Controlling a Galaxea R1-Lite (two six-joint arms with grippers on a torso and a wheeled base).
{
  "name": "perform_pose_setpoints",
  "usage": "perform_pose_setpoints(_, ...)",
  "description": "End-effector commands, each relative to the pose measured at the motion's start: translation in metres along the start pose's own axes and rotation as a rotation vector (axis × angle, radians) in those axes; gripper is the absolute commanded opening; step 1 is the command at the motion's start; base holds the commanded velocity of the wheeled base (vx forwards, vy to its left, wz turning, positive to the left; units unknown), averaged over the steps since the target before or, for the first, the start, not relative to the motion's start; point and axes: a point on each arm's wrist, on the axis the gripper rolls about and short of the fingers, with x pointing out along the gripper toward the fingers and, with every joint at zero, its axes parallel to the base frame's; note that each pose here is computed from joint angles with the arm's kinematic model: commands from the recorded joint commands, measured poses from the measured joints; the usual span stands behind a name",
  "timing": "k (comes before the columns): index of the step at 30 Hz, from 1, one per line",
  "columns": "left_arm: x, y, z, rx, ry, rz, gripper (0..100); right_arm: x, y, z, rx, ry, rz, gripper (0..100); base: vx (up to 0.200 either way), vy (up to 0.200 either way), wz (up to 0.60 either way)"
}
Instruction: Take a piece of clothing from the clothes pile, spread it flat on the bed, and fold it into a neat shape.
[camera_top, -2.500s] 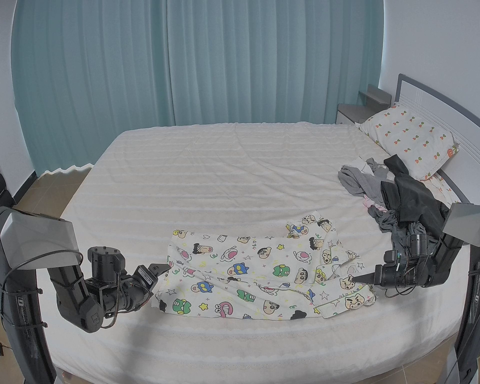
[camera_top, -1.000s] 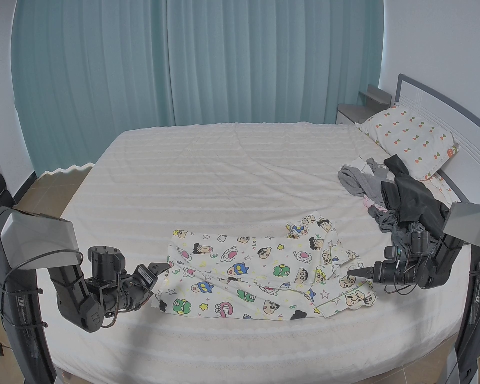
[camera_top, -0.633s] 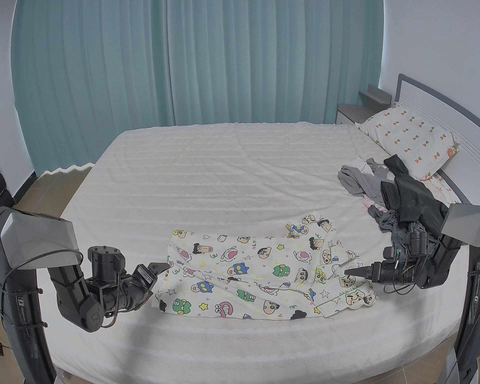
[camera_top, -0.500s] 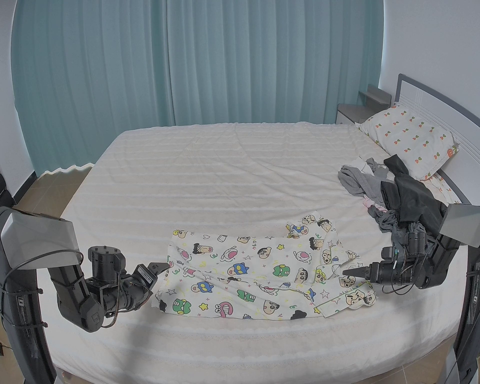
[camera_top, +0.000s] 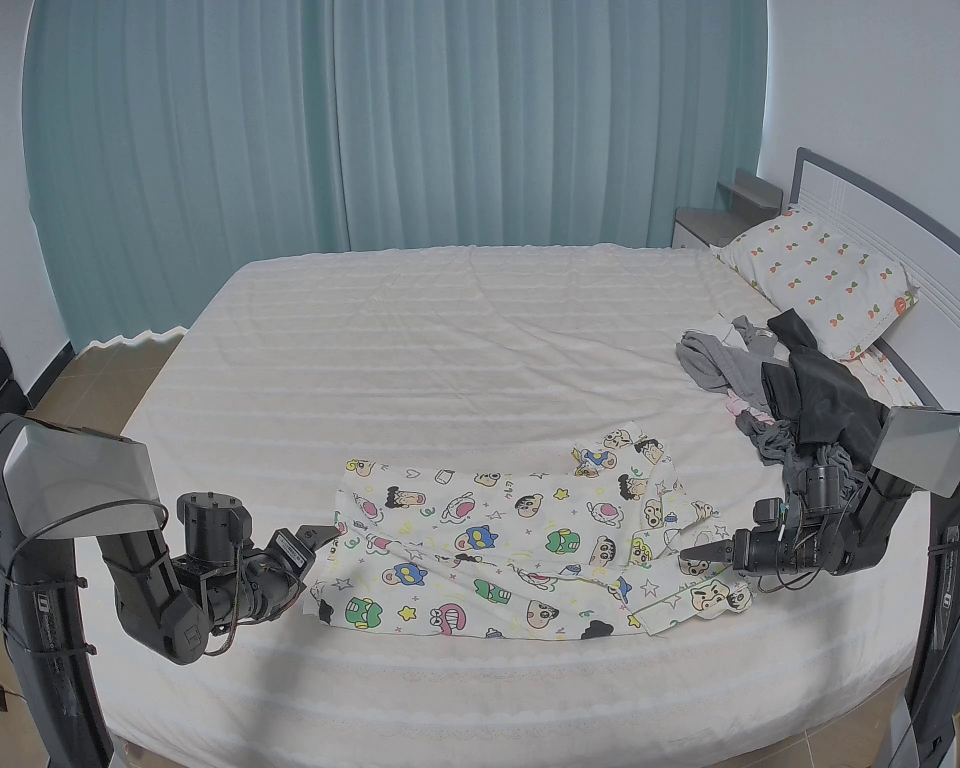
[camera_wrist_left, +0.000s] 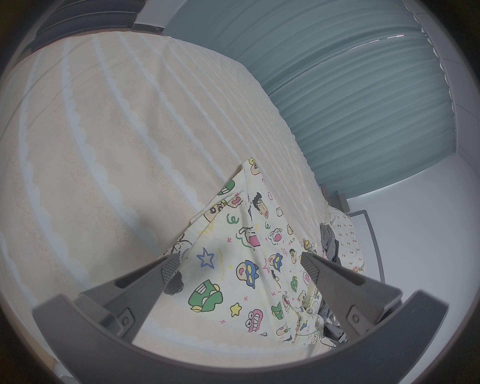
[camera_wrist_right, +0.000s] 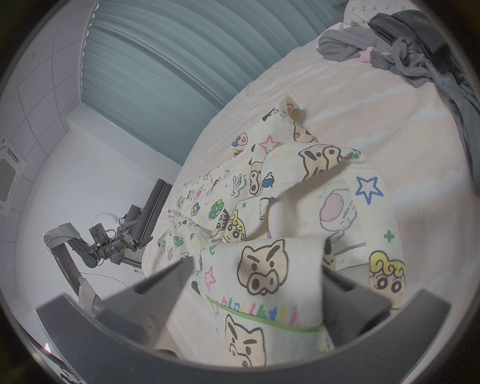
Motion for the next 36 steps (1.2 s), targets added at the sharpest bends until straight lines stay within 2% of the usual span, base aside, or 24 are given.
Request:
perform_pose_setpoints(1, 0.000, 0.000, 0.000, 0.000, 0.001, 0.001, 100, 0.000, 0.000, 0.000, -0.001, 0.000, 0.000, 0, 0.000, 0.000, 0.00)
perform_pose_setpoints(9, 0.000, 0.001, 0.000, -0.001, 0.001, 0.002, 100, -0.001, 0.000, 0.001, -0.017, -0.010, 0.007, 0, 0.000, 0.000, 0.00)
perform_pose_setpoints(17, 0.000, 0.001, 0.000, -0.001, 0.000, 0.003, 100, -0.003, -0.001, 0.006, -0.080, -0.086, 0.015, 0, 0.000, 0.000, 0.00)
perform_pose_setpoints(28, 0.000, 0.001, 0.000, -0.001, 0.000, 0.003, 100, -0.007, -0.003, 0.014, -0.123, -0.143, 0.016, 0, 0.000, 0.000, 0.00)
perform_pose_setpoints(31, 0.000, 0.000, 0.000, 0.000, -0.001, 0.002, 100, -0.008, -0.001, 0.021, -0.085, -0.192, 0.026, 0, 0.000, 0.000, 0.00)
perform_pose_setpoints(36, 0.000, 0.001, 0.000, -0.002, -0.001, 0.003, 100, -0.006, -0.001, 0.030, -0.048, -0.332, 0.016, 0, 0.000, 0.000, 0.00)
